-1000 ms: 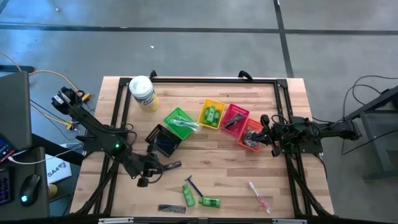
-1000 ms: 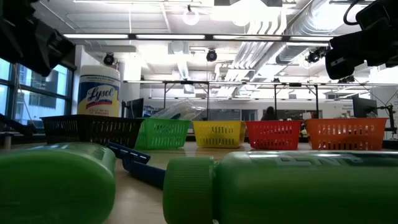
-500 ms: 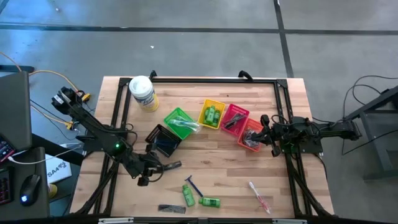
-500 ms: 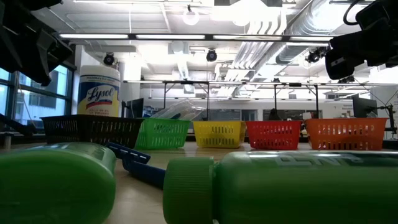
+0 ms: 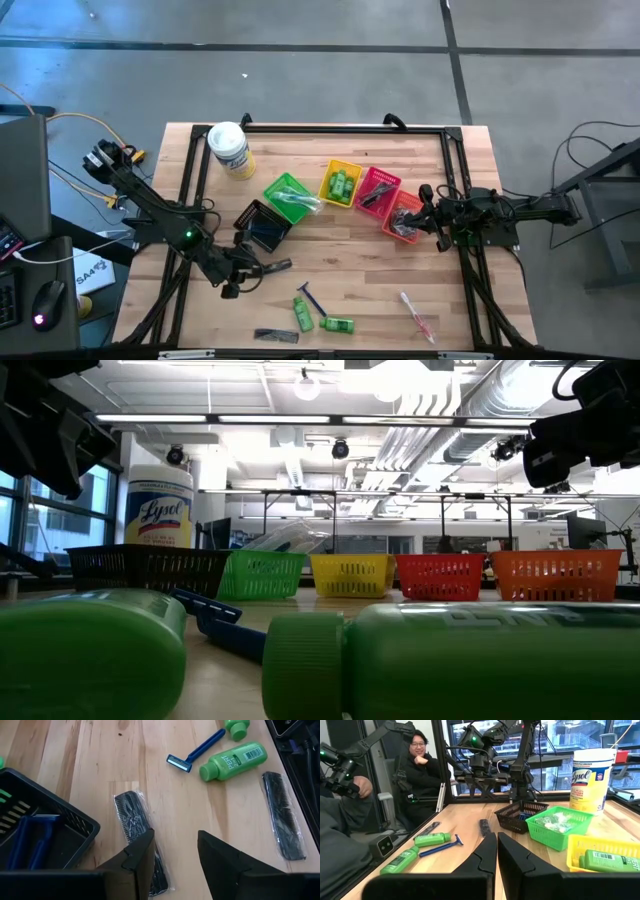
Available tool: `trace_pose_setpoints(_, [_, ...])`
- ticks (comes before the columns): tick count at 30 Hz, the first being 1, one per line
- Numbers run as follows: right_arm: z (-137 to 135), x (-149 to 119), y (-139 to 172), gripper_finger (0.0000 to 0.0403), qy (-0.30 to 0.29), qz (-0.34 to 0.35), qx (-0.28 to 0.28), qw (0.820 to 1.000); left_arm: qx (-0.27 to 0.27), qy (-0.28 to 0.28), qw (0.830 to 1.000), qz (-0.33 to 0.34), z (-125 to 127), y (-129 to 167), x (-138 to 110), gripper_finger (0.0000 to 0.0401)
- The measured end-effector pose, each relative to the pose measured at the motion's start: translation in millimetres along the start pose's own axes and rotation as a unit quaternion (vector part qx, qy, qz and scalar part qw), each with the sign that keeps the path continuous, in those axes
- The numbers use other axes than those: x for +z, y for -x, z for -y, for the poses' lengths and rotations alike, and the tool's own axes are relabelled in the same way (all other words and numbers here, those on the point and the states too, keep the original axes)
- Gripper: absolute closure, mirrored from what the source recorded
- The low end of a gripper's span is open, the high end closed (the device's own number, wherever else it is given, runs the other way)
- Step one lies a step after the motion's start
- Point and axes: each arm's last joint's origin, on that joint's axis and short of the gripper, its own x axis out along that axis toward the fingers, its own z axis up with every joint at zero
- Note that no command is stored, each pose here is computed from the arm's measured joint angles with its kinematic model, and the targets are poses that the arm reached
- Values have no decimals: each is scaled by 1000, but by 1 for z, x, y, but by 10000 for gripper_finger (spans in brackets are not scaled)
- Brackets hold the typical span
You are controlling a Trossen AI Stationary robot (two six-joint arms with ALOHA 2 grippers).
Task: Pick & Place Travel size toiletries
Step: Put the blue razor into the black bin
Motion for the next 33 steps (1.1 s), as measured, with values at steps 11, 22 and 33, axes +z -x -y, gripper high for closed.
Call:
trace_pose_setpoints(11, [0, 0, 0, 396, 6, 0, 0, 1000, 5, 8, 1000, -9, -1, 0, -2, 256])
trace_pose_setpoints(22, [0, 0, 0, 396, 19, 0, 2, 1000, 10, 29, 999, -17, 0, -6, -4, 256])
trace_pose_setpoints(33, [-1, 0, 0, 396, 20, -1, 12, 1000, 62, -8, 993, -98, 16, -35, -41, 256])
